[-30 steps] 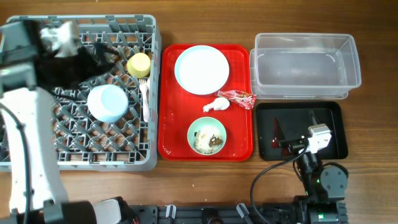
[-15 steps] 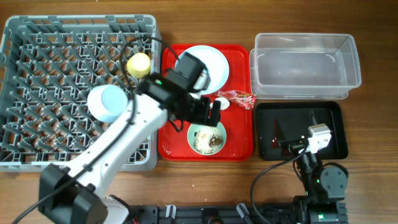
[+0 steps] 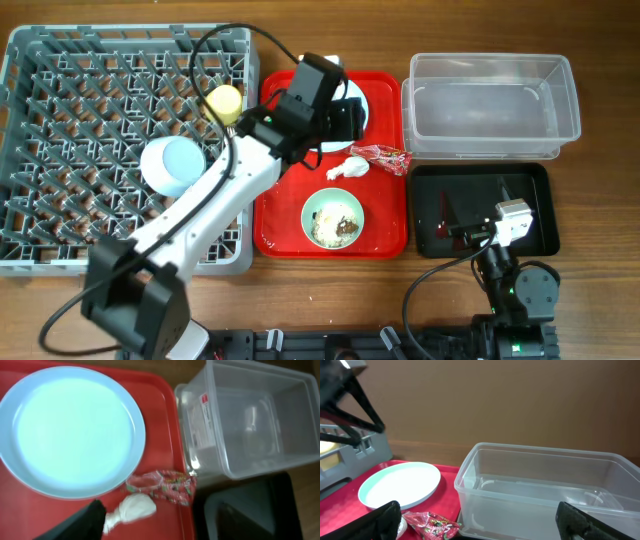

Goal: Sort waste into correct bins and load items into the dishwasher rack

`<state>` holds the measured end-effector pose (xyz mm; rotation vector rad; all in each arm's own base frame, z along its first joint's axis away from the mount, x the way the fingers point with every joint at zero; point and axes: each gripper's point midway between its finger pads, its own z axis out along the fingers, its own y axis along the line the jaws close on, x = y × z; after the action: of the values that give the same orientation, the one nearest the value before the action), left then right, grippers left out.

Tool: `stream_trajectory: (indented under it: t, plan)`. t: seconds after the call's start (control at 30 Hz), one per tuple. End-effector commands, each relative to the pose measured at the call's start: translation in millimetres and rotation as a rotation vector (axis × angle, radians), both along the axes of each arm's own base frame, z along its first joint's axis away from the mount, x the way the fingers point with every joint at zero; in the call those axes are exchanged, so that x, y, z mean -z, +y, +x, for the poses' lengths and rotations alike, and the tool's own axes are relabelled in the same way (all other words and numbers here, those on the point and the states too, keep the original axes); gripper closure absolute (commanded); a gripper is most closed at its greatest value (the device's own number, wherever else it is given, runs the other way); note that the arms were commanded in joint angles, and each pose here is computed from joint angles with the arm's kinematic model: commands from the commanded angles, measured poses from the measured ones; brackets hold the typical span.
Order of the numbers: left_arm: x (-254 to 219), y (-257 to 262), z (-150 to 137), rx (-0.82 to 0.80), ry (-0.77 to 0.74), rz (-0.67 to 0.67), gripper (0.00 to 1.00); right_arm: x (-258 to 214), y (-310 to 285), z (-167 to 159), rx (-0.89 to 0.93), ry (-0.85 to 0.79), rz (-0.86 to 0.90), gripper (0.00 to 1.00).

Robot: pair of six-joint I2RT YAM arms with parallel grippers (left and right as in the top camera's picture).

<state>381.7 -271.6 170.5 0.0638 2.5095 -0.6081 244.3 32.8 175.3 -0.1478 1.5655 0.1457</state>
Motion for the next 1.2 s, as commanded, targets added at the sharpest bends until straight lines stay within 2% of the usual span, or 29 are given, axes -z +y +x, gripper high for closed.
stream_trajectory:
  t: [0.0,0.03,0.07,0.17,0.27,0.33,0.37,0.47,0.53,0.57,0.6,0.63,0.7,0.83,0.9,0.97,1.0,1.07,1.1,1.13,1.17]
  plan:
    - [24,9,21,-0.073,-0.018,0.083,0.19,-2,-2,0,0.009,-0.009,0.004,0.00]
    - [27,10,21,-0.074,-0.009,0.090,0.07,-2,-2,0,0.009,-0.009,0.004,0.00]
    - [25,12,17,-0.073,-0.002,0.096,0.00,-2,-2,0,0.009,-0.010,0.004,0.00]
    - [-5,45,14,-0.137,-0.017,0.106,0.00,-2,-2,0,0.009,-0.010,0.004,0.00]
    - [-65,145,1,-0.327,-0.003,0.062,0.00,-2,-2,0,0.009,-0.009,0.004,0.00]
    - [-98,210,-34,-0.441,0.050,-0.062,0.00,-2,-2,0,0.009,-0.010,0.004,0.00]
    - [-111,239,-63,-0.509,0.091,-0.142,0.00,-3,-2,0,0.009,-0.012,0.003,0.00]
    - [-120,291,-126,-0.728,0.142,-0.171,0.00,-6,1,-1,-0.007,-0.024,0.004,0.00]
    - [-124,301,-144,-0.790,0.139,-0.176,0.00,-7,7,-2,-0.043,-0.027,0.026,0.00]
    - [-124,305,-152,-0.819,0.140,-0.166,0.00,-22,19,-6,-0.121,-0.075,0.071,0.00]
    - [-124,310,-159,-0.845,0.138,-0.135,0.00,-57,44,-23,-0.292,-0.190,0.131,0.00]
    - [-123,312,-161,-0.856,0.139,-0.121,0.00,-67,47,-27,-0.318,-0.199,0.158,0.00]
    - [-121,314,-160,-0.861,0.144,-0.115,0.00,-90,47,-32,-0.320,-0.134,0.222,0.00]
    - [-116,315,-158,-0.862,0.173,-0.113,0.00,-153,53,-30,-0.331,0.064,0.214,0.00]
    - [-115,315,-157,-0.862,0.179,-0.113,0.00,-188,58,-11,-0.342,0.256,0.225,0.00]
    - [-115,315,-157,-0.862,0.179,-0.113,0.00,-193,58,6,-0.329,0.410,0.221,0.00]
    - [-115,315,-157,-0.862,0.179,-0.113,0.00,-197,61,22,-0.337,0.533,0.256,0.00]
    - [-115,315,-157,-0.862,0.179,-0.113,0.00,-200,79,49,-0.408,0.710,0.431,0.00]
    - [-115,315,-157,-0.862,0.180,-0.113,0.00,-200,104,48,-0.579,0.796,0.514,0.06]
    - [-114,314,-159,-0.862,0.188,-0.112,0.00,-196,122,46,-0.690,0.842,0.528,0.33]
    - [-113,314,-160,-0.862,0.196,-0.111,0.00,-171,136,50,-0.660,0.943,0.504,0.42]
